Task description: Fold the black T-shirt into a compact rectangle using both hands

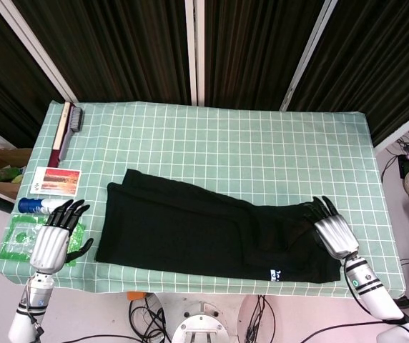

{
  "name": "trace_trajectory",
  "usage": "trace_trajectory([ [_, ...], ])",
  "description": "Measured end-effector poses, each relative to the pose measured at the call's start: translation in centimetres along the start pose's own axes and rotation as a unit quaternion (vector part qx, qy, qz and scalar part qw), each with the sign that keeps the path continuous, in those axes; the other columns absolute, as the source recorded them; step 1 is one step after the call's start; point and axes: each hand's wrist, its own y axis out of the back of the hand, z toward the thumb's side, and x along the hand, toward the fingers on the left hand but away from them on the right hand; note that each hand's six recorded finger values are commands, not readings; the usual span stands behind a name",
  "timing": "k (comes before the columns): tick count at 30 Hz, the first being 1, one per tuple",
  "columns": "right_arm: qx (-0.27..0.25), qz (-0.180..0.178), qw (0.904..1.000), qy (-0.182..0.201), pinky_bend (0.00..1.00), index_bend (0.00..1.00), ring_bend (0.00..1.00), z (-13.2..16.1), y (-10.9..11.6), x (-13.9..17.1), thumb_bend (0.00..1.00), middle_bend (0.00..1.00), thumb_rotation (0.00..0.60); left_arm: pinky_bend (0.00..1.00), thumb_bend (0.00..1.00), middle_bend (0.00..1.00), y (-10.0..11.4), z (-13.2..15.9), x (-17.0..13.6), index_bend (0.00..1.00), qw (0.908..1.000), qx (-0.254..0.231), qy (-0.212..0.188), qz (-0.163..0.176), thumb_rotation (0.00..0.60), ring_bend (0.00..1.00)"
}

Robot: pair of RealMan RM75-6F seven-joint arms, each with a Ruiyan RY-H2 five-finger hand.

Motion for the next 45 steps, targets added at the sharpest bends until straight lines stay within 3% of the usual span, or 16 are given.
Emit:
trace_trajectory([
  [4, -0.014, -0.009, 0.9998, 0.006, 0.09, 0.36, 0.01, 0.6, 0.0, -0.8, 0.22, 0.20, 0.600, 0.18, 0.23, 0.12, -0.1, 0.0, 0.0, 0.17, 1.0000, 0.000, 0.001, -0.003, 0.600, 0.09],
  [15, -0.039, -0.020, 0.9989, 0.015, 0.12, 0.44, 0.04, 1.3, -0.3, -2.7, 0.21, 0.23, 0.600, 0.18, 0.23, 0.12, 0.0, -0.3, -0.1, 0.17, 1.0000, 0.001, 0.004, -0.002, 0.600, 0.09],
  [29, -0.044, -0.034, 0.9982, 0.023, 0.15, 0.61, 0.08, 1.3, -0.3, -3.1, 0.48, 0.30, 0.600, 0.18, 0.23, 0.12, -0.1, -0.6, -0.2, 0.17, 1.0000, -0.001, 0.008, -0.002, 0.600, 0.09],
  [41, -0.025, -0.069, 0.9965, 0.041, 0.16, 0.64, 0.09, 0.6, 0.5, 0.9, 0.50, 0.32, 0.600, 0.18, 0.22, 0.12, -0.3, -0.3, 0.0, 0.17, 1.0000, 0.001, 0.003, -0.009, 0.600, 0.09],
  [45, -0.015, -0.053, 0.9973, 0.048, 0.16, 0.63, 0.09, 0.3, -0.6, 3.7, 0.48, 0.31, 0.600, 0.18, 0.23, 0.12, -0.5, -0.3, 0.1, 0.17, 0.9999, 0.001, 0.002, -0.011, 0.600, 0.09],
])
